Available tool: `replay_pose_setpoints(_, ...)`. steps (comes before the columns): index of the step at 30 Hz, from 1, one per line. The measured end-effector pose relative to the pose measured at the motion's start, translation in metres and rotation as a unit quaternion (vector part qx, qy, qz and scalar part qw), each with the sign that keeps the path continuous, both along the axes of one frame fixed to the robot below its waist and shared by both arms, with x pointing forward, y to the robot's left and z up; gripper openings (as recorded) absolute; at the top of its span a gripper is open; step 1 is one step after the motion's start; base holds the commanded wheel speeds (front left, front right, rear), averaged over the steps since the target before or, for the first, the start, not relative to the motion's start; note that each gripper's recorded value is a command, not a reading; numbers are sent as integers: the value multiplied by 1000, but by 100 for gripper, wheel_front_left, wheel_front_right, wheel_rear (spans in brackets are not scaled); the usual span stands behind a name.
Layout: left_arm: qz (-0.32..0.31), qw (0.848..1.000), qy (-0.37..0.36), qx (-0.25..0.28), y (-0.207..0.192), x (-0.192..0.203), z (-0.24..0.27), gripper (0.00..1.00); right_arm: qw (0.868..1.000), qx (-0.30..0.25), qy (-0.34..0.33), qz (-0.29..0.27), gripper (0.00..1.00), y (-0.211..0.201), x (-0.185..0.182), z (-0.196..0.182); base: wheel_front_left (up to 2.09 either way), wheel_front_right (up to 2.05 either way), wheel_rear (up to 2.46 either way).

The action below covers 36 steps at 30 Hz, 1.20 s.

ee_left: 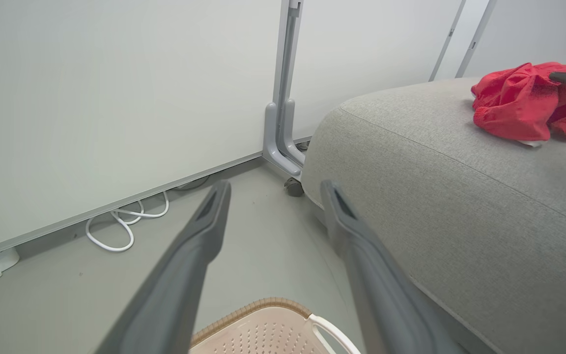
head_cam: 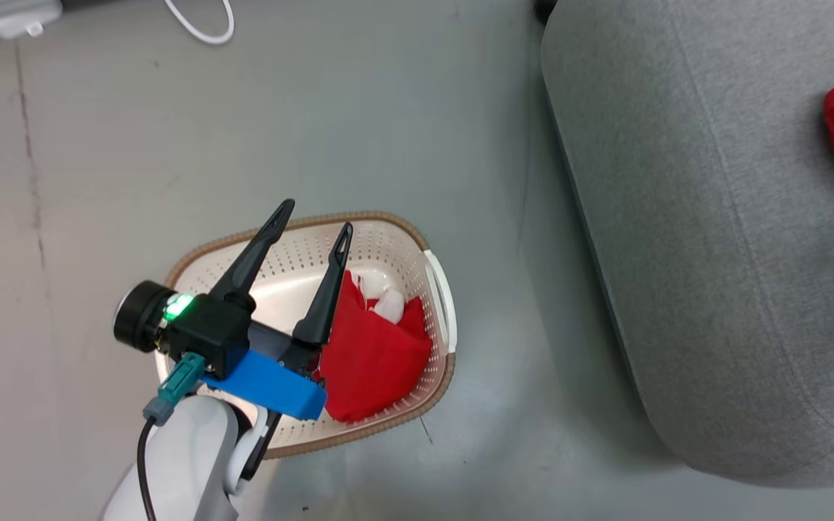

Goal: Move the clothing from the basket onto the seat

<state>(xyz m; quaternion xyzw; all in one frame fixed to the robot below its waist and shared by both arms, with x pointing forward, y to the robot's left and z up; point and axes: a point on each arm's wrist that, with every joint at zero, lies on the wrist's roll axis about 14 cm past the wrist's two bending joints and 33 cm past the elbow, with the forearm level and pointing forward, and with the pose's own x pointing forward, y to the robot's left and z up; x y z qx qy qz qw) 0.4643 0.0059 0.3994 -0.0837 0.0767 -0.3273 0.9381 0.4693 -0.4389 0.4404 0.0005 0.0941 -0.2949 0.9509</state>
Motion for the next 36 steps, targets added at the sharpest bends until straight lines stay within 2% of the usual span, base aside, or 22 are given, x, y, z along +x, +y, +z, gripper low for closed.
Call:
replay_pose_setpoints(7,27,1000,-4,-11,8,-13,22,100,999,-12,-16,35,100,24,-18,15,0,0,0)
replay_pose_setpoints(19,98,995,-6,-16,44,-45,47,100,991,16,-63,118,100,108,-55,28,0,0,0)
replay_pose_setpoints(29,172,985,-17,-18,88,-74,64,100,976,5,-84,202,100,168,-82,58,0,0,0)
replay_pose_setpoints(36,225,974,-17,-13,122,-90,64,100,961,13,-88,261,100,212,-86,66,0,0,0)
